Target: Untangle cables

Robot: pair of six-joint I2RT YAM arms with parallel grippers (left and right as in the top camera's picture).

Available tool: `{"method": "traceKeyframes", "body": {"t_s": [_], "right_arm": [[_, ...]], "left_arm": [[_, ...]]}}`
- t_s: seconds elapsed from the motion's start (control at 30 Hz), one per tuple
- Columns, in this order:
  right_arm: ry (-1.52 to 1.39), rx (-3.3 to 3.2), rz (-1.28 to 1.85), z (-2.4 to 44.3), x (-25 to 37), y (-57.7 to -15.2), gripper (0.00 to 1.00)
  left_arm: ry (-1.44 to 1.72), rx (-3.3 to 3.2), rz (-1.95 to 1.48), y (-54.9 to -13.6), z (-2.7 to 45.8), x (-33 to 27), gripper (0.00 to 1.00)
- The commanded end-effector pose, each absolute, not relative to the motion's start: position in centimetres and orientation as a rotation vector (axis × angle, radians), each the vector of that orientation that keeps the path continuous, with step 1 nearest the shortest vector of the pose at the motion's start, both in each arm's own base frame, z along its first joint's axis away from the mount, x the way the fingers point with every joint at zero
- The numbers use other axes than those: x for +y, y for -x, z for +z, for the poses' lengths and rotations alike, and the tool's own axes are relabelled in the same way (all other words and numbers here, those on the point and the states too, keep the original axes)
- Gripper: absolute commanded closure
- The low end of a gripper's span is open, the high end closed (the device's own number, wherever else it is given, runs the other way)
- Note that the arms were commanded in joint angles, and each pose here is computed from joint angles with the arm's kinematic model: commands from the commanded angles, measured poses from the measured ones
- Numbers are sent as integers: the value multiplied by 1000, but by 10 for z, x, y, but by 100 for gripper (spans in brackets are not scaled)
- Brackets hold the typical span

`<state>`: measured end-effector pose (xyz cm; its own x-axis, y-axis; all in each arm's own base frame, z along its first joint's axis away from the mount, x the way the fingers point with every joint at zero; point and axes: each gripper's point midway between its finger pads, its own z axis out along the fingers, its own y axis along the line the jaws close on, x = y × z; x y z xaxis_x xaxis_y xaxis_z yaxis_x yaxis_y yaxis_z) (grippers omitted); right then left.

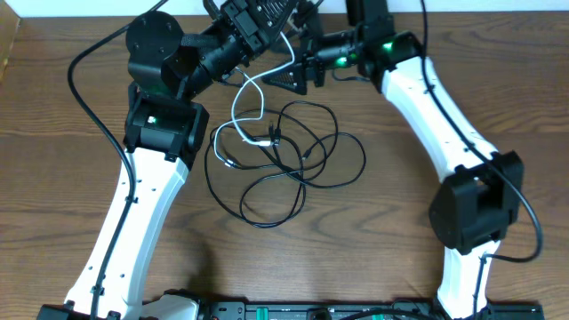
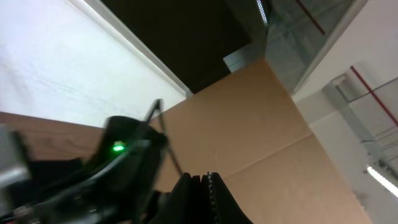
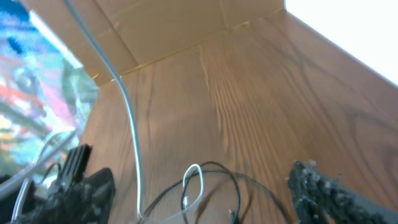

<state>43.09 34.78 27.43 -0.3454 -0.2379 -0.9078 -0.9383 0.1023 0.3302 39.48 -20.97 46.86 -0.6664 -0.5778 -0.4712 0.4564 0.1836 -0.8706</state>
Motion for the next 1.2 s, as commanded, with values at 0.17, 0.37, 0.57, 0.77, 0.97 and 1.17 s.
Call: {"method": "traceKeyframes", "body": {"t_s": [0.17, 0.37, 0.57, 0.77, 0.97, 1.17], "right_arm": [[1145, 1688, 1510, 269, 389, -413, 22], [1116, 1765, 1493, 259, 392, -412, 81], [1013, 1915, 1424, 240, 374, -429, 99], [811, 2079, 1297, 227, 317, -467, 99], [544, 2134, 1113, 261, 237, -503, 99], [346, 2003, 1066, 345, 180, -524, 99]], "left_arm": [[116, 1637, -1648, -388, 479, -209, 93], [116, 1637, -1648, -388, 479, -209, 93], [112, 1640, -1651, -388, 478, -210, 92], [114, 1707, -1633, -389, 463, -207, 83], [102, 1913, -1419, -396, 404, -198, 55], [138, 2059, -1159, -402, 356, -179, 20]]}}
